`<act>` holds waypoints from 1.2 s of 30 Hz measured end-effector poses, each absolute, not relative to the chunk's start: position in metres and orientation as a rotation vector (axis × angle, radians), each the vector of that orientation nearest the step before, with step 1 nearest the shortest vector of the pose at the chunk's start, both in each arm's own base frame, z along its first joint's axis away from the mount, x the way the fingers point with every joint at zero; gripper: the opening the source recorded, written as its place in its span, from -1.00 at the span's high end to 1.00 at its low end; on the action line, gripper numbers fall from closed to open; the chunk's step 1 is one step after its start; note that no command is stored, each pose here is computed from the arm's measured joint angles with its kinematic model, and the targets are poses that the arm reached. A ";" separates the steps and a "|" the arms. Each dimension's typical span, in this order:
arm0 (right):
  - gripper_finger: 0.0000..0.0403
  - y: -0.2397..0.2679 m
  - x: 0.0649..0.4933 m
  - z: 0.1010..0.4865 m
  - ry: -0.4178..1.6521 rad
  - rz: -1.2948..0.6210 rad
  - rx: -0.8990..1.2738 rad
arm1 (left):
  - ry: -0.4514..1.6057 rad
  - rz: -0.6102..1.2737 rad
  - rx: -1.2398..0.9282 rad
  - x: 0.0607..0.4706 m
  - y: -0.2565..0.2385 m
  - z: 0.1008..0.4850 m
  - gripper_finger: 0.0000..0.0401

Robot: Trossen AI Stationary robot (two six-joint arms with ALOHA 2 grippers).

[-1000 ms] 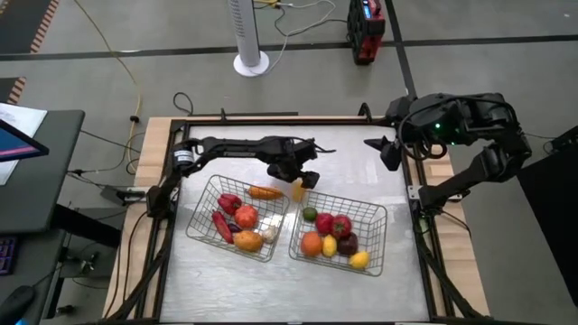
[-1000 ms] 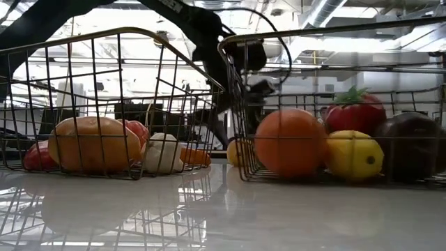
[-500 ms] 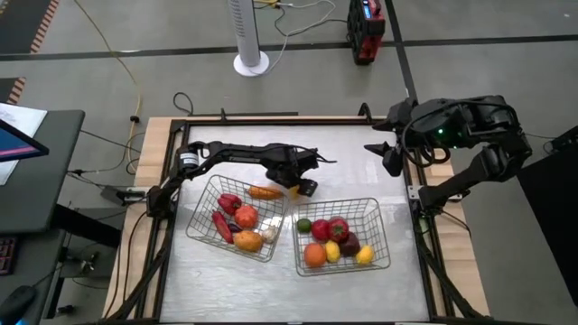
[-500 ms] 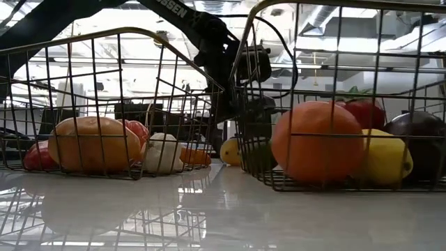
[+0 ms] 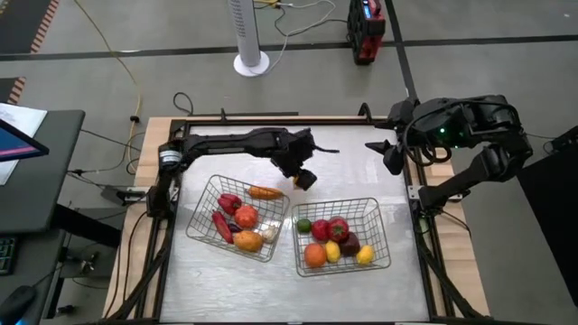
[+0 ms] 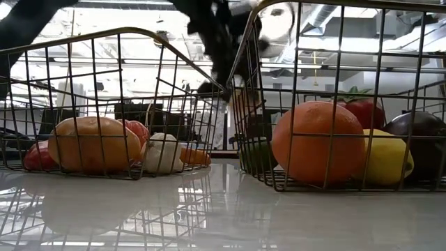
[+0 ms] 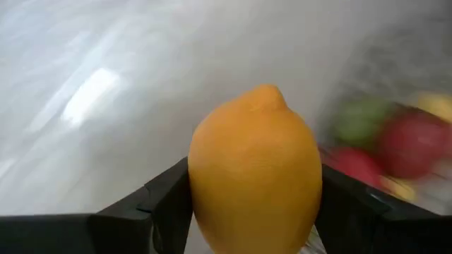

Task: Sort produce into baskets
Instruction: Put the lemon into the right wire basket, then put yellow chili pepper into the left wire basket

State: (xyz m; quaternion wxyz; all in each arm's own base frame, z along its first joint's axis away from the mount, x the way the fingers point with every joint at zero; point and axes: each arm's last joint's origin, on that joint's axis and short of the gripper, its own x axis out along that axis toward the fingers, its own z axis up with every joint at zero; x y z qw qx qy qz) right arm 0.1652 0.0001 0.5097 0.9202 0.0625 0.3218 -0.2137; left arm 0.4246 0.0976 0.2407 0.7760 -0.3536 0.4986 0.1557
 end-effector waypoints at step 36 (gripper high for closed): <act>-0.50 -0.015 0.164 0.515 0.562 -0.586 0.267 | 1.197 -0.055 -0.158 0.338 0.110 0.305 -0.53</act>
